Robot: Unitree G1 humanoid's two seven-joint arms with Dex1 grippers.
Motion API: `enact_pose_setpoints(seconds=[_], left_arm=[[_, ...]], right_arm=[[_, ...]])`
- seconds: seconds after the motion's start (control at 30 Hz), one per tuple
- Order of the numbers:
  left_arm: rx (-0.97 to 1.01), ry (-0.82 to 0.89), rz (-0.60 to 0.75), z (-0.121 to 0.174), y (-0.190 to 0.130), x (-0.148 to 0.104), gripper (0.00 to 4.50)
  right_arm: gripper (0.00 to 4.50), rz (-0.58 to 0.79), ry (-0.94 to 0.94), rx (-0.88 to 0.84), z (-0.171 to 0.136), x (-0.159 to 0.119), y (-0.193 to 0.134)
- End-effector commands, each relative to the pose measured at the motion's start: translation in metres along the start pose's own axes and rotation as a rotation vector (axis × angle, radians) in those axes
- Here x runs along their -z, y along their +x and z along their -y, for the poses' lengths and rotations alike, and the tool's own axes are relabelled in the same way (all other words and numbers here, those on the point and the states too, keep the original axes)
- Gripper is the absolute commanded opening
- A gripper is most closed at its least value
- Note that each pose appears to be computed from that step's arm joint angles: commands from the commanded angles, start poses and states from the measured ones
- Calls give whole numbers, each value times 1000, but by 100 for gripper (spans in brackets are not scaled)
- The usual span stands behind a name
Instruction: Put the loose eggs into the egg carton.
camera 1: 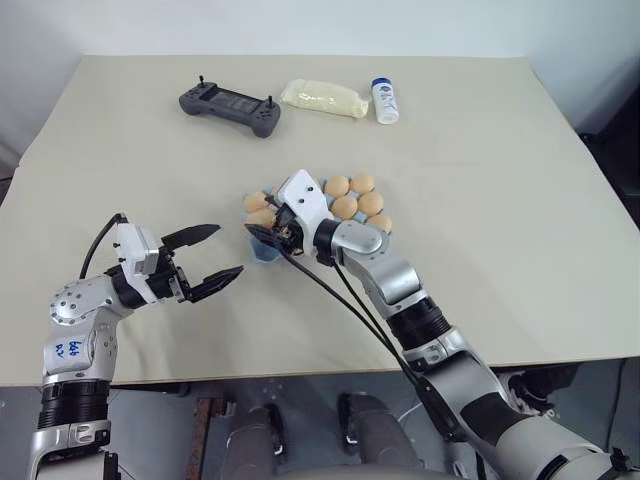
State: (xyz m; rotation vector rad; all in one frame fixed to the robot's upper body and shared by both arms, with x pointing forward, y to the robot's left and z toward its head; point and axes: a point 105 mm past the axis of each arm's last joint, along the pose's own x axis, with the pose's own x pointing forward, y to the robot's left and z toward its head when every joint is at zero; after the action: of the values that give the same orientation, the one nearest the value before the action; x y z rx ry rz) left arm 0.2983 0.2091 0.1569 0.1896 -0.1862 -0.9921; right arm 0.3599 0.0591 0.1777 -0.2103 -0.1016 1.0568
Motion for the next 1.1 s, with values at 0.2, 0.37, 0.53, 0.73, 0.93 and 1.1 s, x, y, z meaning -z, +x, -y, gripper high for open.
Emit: enact_pose_setpoints(seconds=[0.2, 0.37, 0.53, 0.73, 0.93, 1.1], left_arm=[[-5, 24, 29, 1, 0, -8, 450], [-28, 14, 27, -3, 1, -8, 450], [-101, -46, -32, -14, -1, -7, 450], [-176, -147, -81, -31, 4, -5, 450], [-128, -133, -62, -28, 15, -7, 450], [-74, -97, -30, -21, 21, -12, 450]], right_arm=[[448, 101, 9, -75, -13, -29, -9], [448, 137, 16, -52, 0, -42, -21], [448, 170, -23, -65, 27, -52, -72], [448, 29, -100, -57, 65, -24, -151], [448, -74, -35, -16, 89, -1, -206], [448, -124, 7, 14, 91, 18, -222]])
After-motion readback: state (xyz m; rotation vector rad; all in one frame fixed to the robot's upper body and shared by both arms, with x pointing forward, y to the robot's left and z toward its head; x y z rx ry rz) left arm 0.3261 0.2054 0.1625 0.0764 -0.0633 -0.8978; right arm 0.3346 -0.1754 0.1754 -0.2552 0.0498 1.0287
